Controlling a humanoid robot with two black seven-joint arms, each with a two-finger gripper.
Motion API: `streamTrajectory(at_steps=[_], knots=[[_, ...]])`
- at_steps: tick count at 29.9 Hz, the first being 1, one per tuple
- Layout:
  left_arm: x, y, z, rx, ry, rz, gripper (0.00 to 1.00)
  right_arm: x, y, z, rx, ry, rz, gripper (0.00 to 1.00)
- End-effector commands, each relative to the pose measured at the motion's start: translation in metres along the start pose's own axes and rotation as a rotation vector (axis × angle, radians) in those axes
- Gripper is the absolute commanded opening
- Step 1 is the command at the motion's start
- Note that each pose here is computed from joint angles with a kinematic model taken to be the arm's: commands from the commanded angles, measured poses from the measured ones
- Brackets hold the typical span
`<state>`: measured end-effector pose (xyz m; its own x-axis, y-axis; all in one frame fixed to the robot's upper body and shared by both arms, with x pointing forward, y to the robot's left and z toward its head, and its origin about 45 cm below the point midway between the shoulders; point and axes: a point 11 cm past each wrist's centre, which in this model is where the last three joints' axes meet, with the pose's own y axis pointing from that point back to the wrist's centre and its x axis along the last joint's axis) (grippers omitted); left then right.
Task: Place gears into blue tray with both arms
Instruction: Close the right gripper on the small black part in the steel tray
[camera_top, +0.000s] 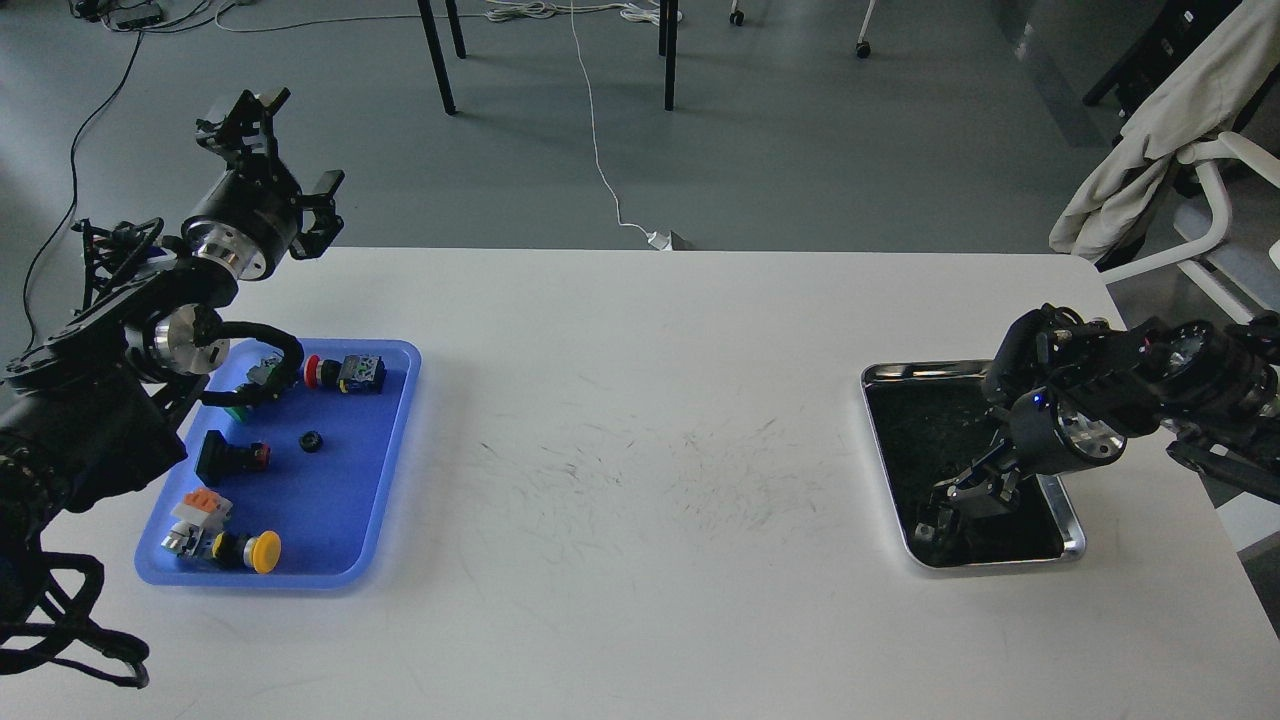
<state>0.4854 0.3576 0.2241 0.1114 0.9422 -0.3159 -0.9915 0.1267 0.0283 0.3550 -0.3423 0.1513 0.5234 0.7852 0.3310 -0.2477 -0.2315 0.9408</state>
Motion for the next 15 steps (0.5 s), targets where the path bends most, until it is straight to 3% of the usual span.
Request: streamTrajectory(at_steps=[1, 4, 9, 15], knots=[[0.0008, 0.0002, 0.0005, -0.001, -0.001, 0.001, 0.99, 0.001, -0.005, -0.0026, 0.007, 0.0, -0.001, 0.8], [0.0008, 0.0002, 0.0005, -0.001, -0.001, 0.001, 0.99, 0.0017, -0.0058, -0.0005, 0.001, -0.001, -0.003, 0.77], [0.0011, 0.0006, -0.0002, 0.0, -0.001, 0.002, 0.99, 0.003, -0.0073, 0.0002, -0.002, 0.001, -0.005, 0.61], [0.0018, 0.0008, 0.0001, 0.001, -0.003, 0.003, 0.99, 0.0033, -0.0079, -0.0011, 0.002, 0.002, -0.014, 0.54]])
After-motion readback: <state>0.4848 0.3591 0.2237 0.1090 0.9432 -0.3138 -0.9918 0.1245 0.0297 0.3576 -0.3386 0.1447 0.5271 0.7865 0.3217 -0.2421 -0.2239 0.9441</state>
